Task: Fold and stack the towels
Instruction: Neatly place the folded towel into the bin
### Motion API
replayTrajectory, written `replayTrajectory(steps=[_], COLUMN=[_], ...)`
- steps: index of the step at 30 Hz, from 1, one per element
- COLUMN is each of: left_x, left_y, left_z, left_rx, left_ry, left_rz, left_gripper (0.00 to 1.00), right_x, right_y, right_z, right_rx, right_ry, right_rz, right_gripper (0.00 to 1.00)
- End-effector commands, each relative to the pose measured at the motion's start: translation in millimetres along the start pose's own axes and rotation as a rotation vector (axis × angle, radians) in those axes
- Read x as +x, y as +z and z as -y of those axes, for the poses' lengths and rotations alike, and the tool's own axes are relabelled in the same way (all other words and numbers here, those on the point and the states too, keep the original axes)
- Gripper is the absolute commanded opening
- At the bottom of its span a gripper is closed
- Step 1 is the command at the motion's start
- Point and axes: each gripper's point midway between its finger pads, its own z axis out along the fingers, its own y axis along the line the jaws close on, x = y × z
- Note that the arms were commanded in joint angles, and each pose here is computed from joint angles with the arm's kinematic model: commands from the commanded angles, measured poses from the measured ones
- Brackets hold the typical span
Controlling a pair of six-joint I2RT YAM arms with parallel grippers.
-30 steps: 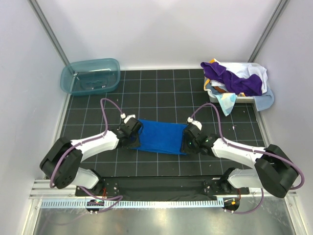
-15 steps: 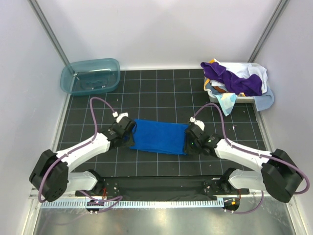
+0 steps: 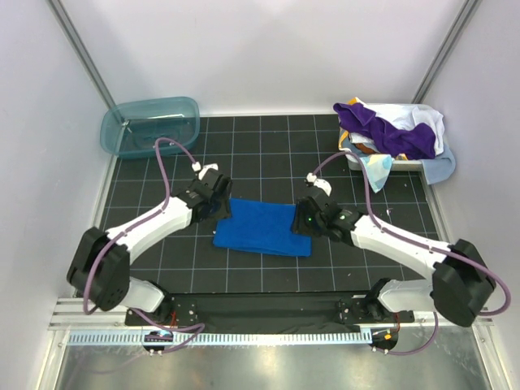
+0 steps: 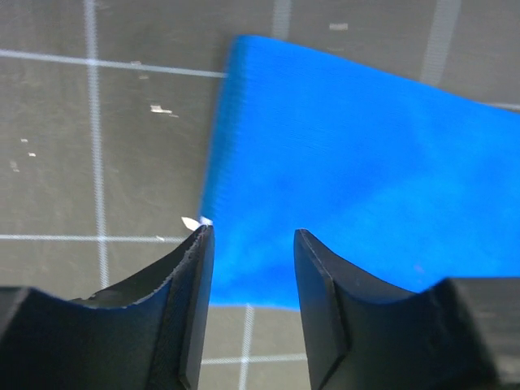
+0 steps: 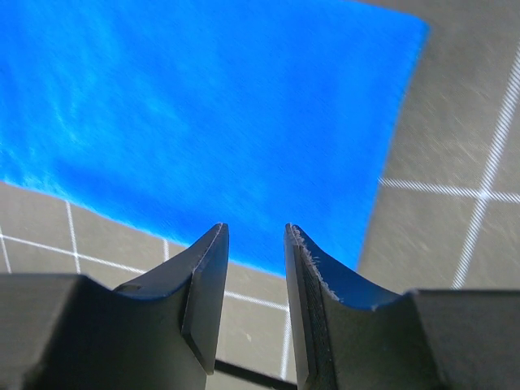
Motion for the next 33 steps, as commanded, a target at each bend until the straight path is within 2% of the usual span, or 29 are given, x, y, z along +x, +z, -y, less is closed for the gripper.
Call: replayTrajectory(steps=[1,7,13,19,24,26,33], left_x=[-6,-1,-4,-9,-4,5,31], left_y=[19,39,40,41,43,44,53], left_z=[-17,-20,-17,-22,-14,1,1], left_rx=[-0.056,-0.005,0.031,0.033,0.081,0.16,0.196], left_ry=[0.014,0.023,0.051,0.052,0.057,0.05,0.004], left_rz=[-0.006,-0.053,-0.061,-0.072,-0.096,-0.141,-0.205], left_gripper=[0.49,0.6,0.7,0.73,0.73,0.73,0.72], right_x=[-24,-23,-11,-10,-12,-13,-13], right_y=[9,41,69,77,78,78,77], right_z=[-30,-25,18,46,46,44,42], right_rx=[-0.068,0.005,0.119,0.155,0.134,0.126,0.116], right_ry=[0.002,-0.013,0.019,0.055,0.055,0.057,0.059], right_rz=[0.045,0.029,-0.015,-0.039,-0.046,-0.045,-0.043], right_gripper=[0.41,0.41,0.41,0.4,0.4,0.39,0.39])
